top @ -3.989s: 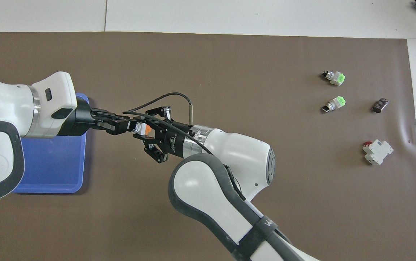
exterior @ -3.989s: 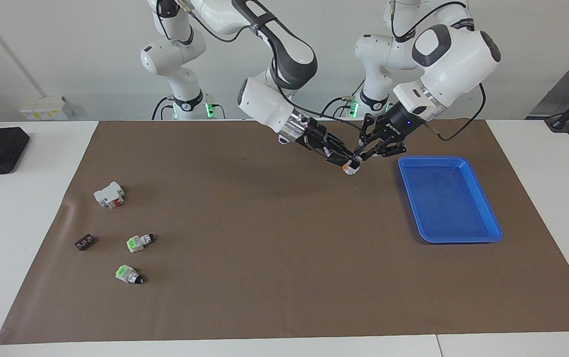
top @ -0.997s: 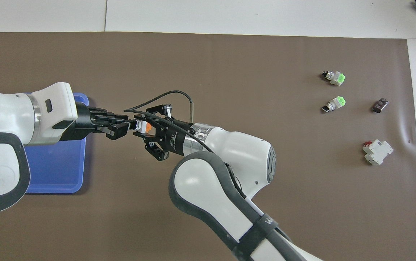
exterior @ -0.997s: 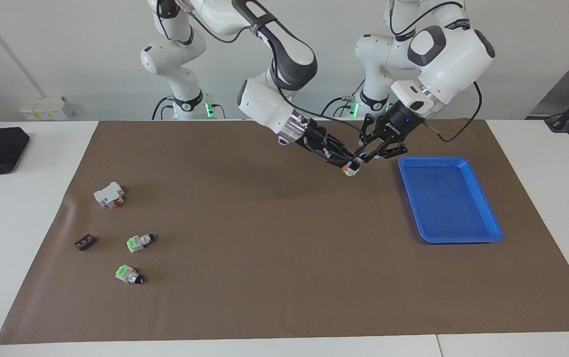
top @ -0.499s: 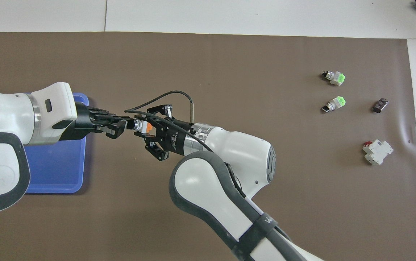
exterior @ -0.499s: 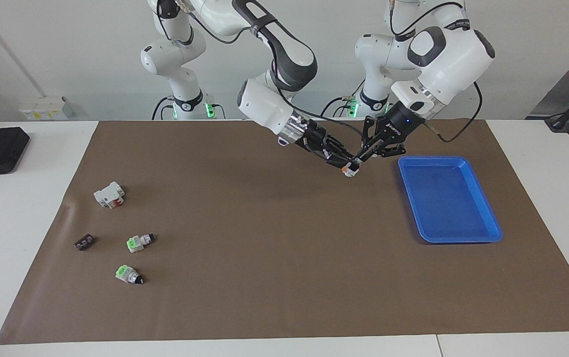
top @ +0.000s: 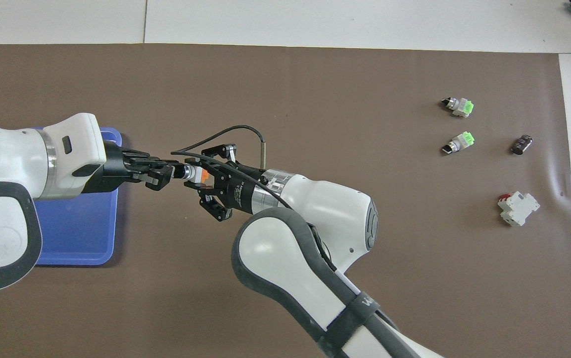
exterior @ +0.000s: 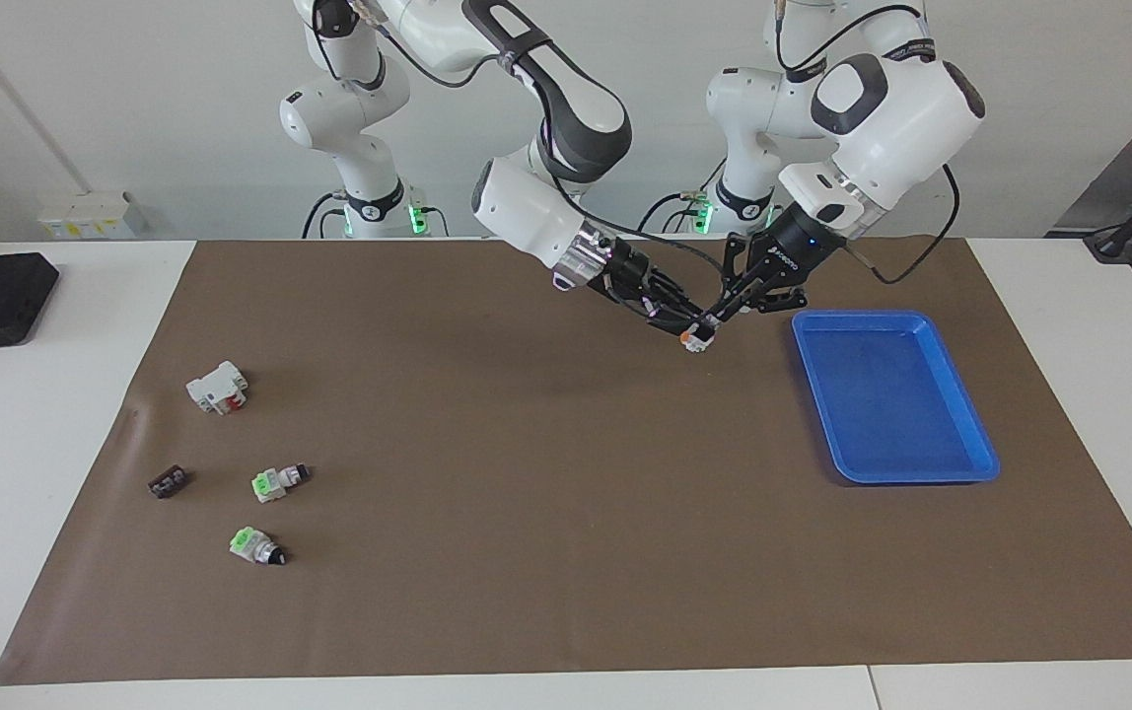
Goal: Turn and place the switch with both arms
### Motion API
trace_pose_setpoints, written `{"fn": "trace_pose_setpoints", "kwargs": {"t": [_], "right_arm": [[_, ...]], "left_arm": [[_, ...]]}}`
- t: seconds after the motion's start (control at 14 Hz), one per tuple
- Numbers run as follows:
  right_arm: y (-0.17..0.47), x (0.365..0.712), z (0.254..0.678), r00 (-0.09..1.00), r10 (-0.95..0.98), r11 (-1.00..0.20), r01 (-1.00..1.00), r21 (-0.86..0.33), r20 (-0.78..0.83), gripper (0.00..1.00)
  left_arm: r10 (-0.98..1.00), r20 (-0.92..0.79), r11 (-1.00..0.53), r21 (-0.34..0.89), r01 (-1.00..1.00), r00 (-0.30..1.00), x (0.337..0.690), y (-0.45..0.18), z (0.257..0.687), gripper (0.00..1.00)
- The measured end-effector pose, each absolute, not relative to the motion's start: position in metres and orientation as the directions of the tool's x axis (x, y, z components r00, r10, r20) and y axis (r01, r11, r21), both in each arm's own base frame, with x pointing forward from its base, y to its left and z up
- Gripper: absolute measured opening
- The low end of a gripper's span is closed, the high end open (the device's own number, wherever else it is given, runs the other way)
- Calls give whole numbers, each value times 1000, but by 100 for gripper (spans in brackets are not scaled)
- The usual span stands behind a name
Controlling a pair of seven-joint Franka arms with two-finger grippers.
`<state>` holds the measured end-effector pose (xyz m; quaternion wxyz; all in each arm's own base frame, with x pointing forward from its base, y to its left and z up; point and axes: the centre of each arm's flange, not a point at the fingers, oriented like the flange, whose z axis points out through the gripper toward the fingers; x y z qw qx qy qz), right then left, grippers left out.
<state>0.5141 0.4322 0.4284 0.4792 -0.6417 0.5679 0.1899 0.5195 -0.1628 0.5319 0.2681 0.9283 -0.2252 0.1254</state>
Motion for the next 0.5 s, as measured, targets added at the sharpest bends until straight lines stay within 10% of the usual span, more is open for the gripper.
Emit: {"fn": "trace_pose_setpoints", "kwargs": {"t": [0.5], "right_arm": [[432, 513, 427, 282, -547, 103, -912, -398, -788, 41]], "left_arm": [[-36, 156, -833, 541, -116, 987, 520, -161, 530, 10]]}}
